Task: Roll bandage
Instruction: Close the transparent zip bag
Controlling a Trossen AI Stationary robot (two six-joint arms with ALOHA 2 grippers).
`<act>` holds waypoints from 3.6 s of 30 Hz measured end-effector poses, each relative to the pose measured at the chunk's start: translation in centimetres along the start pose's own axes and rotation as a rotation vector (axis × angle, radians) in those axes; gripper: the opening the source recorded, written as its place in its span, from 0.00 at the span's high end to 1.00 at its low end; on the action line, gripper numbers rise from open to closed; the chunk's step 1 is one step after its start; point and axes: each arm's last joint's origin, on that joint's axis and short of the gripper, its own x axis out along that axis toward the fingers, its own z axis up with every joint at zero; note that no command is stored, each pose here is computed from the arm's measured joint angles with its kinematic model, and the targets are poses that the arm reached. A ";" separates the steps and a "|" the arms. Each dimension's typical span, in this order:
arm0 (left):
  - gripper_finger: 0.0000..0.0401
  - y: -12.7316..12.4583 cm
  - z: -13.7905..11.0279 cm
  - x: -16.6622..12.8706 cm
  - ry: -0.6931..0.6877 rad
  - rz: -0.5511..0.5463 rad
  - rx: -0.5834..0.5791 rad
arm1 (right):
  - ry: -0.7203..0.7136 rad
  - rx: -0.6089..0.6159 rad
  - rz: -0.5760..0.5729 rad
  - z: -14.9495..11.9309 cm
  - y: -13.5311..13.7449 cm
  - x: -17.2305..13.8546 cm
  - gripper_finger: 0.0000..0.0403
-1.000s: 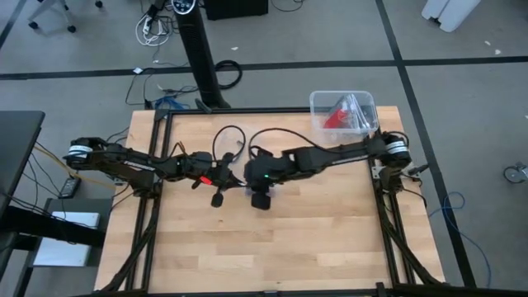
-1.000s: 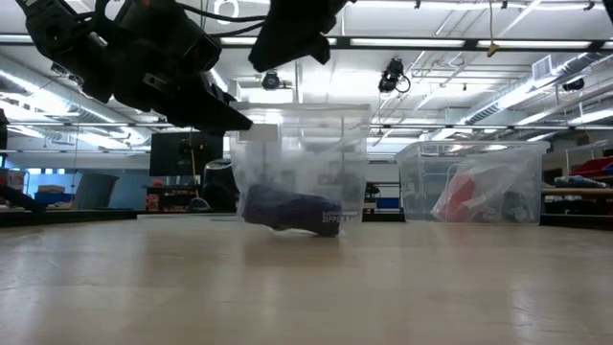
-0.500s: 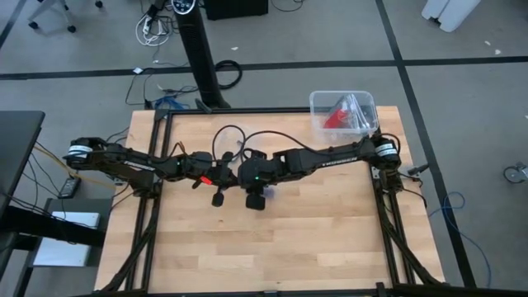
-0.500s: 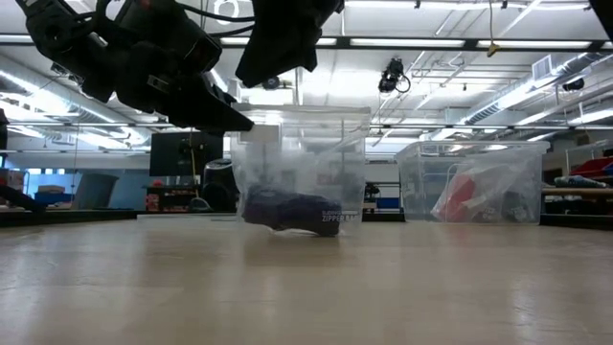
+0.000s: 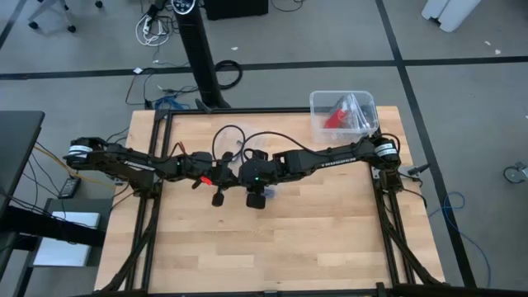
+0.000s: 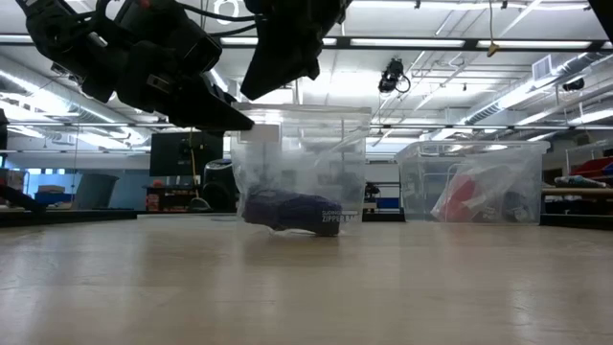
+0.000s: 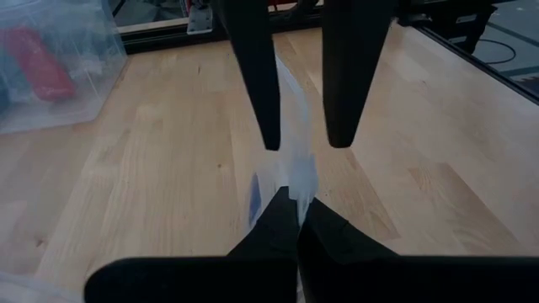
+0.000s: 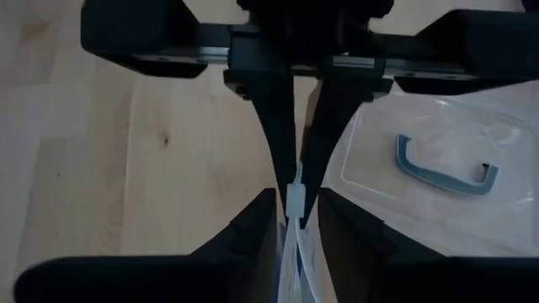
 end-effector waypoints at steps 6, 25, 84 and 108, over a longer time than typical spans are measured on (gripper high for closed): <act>1.00 0.0 0.0 0.0 -0.001 0.000 0.000 | 0.002 -0.002 0.001 0.0 0.0 0.0 0.82; 1.00 0.0 0.0 0.0 -0.005 0.001 -0.007 | 0.010 -0.011 0.026 -0.3 0.3 1.1 0.80; 1.00 0.1 0.3 0.0 -0.028 0.012 -0.040 | 0.078 0.106 0.022 -0.3 -0.5 0.8 0.97; 1.00 0.1 0.4 0.0 -0.040 0.013 -0.039 | 0.127 0.022 -0.043 0.7 0.6 -2.5 0.88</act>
